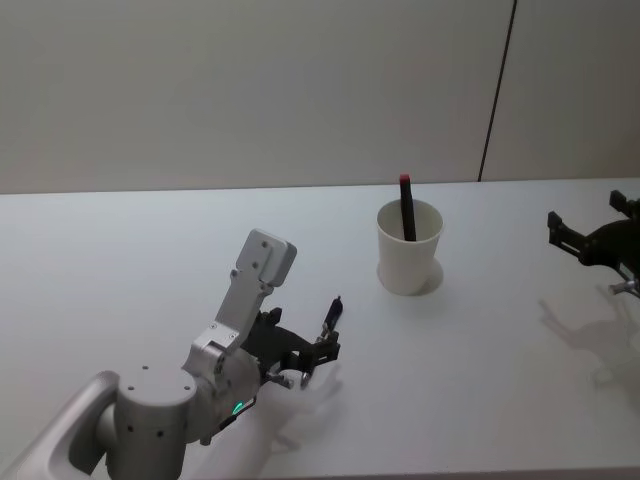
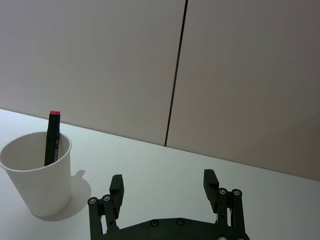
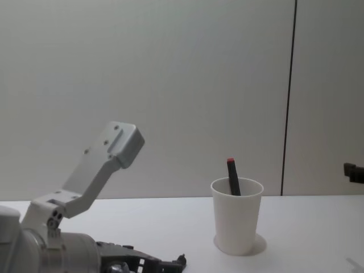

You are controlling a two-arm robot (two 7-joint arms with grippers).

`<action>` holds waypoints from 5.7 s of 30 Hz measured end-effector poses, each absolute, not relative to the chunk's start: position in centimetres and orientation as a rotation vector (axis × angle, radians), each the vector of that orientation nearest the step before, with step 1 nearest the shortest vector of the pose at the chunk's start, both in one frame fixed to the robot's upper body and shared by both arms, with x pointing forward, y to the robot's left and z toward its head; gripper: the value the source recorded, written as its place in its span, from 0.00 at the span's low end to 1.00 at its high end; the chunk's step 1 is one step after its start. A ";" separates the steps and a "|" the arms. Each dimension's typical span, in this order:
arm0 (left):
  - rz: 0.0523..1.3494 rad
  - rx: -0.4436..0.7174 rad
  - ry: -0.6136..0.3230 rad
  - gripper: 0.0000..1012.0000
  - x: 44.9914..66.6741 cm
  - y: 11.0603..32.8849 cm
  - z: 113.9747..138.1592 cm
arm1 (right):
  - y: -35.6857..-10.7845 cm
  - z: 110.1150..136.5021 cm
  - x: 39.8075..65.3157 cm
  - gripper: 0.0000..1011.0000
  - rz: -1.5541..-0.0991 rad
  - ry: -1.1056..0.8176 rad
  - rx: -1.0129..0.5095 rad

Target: Place the pen into the pen holder.

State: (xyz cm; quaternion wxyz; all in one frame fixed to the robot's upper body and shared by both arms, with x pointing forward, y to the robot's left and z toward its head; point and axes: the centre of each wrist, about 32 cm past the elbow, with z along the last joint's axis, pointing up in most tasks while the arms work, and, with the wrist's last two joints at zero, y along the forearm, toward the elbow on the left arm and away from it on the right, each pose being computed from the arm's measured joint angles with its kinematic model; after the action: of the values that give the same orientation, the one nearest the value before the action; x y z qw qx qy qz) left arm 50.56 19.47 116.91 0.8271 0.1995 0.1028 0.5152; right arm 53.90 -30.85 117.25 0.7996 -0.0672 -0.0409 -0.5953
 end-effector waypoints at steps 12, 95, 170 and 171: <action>1.106 0.462 0.227 0.99 51.8 19.0 116.2 | -30.8 117.2 53.9 0.99 -1.277 -0.088 -0.144; 1.054 0.613 0.229 0.11 53.1 18.1 115.8 | -30.8 117.2 53.9 0.99 -1.277 -0.088 -0.144; 0.693 0.139 -0.245 0.11 54.2 20.7 119.3 | -30.8 117.2 53.9 0.99 -1.277 -0.088 -0.144; 0.686 0.137 -0.247 0.11 54.3 20.6 119.3 | -30.8 117.2 53.9 0.99 -1.277 -0.088 -0.144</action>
State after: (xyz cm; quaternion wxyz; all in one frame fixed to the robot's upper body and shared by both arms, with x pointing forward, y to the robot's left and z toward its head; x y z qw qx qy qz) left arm 54.34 20.56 119.34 0.9320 0.0671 -0.1207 0.3352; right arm 53.90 -30.85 117.25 0.7996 -0.0672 -0.0408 -0.5953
